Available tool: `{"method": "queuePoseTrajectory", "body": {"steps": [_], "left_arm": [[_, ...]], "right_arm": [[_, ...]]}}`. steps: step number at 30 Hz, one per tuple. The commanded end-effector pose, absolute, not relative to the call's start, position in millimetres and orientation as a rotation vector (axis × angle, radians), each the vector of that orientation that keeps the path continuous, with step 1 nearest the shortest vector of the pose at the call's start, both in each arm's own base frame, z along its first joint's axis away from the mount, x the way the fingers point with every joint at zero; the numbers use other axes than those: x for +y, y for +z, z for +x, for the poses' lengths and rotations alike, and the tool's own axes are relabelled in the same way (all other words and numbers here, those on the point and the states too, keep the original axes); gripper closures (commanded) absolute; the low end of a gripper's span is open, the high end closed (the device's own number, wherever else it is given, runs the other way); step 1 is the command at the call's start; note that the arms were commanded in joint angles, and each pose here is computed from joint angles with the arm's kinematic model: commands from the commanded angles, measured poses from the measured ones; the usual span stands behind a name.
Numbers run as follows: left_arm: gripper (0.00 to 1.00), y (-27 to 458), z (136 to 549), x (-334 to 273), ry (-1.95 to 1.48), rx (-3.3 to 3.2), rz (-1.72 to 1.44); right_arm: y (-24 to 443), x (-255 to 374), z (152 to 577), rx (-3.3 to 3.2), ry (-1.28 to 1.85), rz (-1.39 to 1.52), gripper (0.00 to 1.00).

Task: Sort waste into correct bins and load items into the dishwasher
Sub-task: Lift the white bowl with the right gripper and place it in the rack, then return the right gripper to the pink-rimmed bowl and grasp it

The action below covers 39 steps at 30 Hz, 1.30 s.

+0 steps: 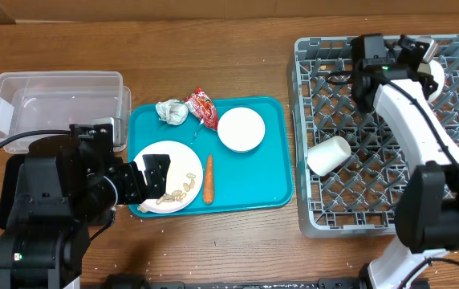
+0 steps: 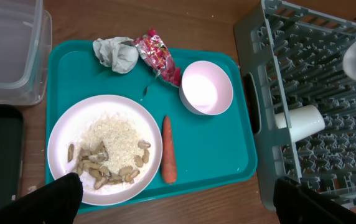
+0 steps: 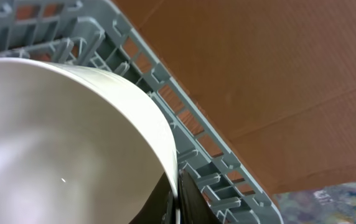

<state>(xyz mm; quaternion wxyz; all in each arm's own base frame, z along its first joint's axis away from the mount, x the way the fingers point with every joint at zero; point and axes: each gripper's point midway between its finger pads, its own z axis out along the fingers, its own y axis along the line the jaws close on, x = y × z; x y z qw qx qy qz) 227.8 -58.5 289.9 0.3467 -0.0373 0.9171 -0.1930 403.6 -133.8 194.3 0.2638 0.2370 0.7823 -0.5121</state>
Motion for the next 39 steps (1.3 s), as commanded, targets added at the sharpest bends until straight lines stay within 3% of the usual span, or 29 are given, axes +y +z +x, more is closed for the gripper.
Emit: {"method": "queuePoseTrajectory", "body": {"steps": [1,11,13,16,17,21,24,28,33,39], "left_arm": [[0.0,298.5,227.8,-59.3,-0.499,2.354,-0.062],[0.0,298.5,227.8,-59.3,-0.499,2.354,-0.062],[0.0,298.5,227.8,-59.3,-0.499,2.354,-0.062],[0.0,298.5,227.8,-59.3,-0.499,2.354,-0.062],[0.0,298.5,227.8,-59.3,-0.499,2.354,-0.062],[0.0,298.5,227.8,-59.3,-0.499,2.354,-0.062],[0.0,298.5,227.8,-59.3,-0.499,2.354,-0.062],[0.0,298.5,227.8,-59.3,-0.499,2.354,-0.062],[0.0,298.5,227.8,-59.3,-0.499,2.354,-0.062],[0.0,298.5,227.8,-59.3,-0.499,2.354,-0.062]], "right_arm": [[186.1,-136.5,403.6,2.1,-1.5,0.59,0.96],[167.4,-93.7,411.7,2.172,-1.486,0.409,0.95],[167.4,-76.1,412.7,2.174,-1.475,0.352,0.85],[168.2,-55.4,414.3,2.166,-1.46,0.289,0.48],[168.2,-49.8,414.2,2.168,-1.456,0.268,0.42],[183.0,-25.4,405.2,2.158,-1.358,0.304,0.34],[193.2,6.9,398.5,2.256,-1.115,0.346,0.29],[180.9,103.7,386.1,2.595,-0.478,0.153,0.29],[165.5,223.7,349.3,2.82,0.294,-0.11,0.43],[108.6,239.2,346.3,2.889,0.333,0.053,0.46]]}}
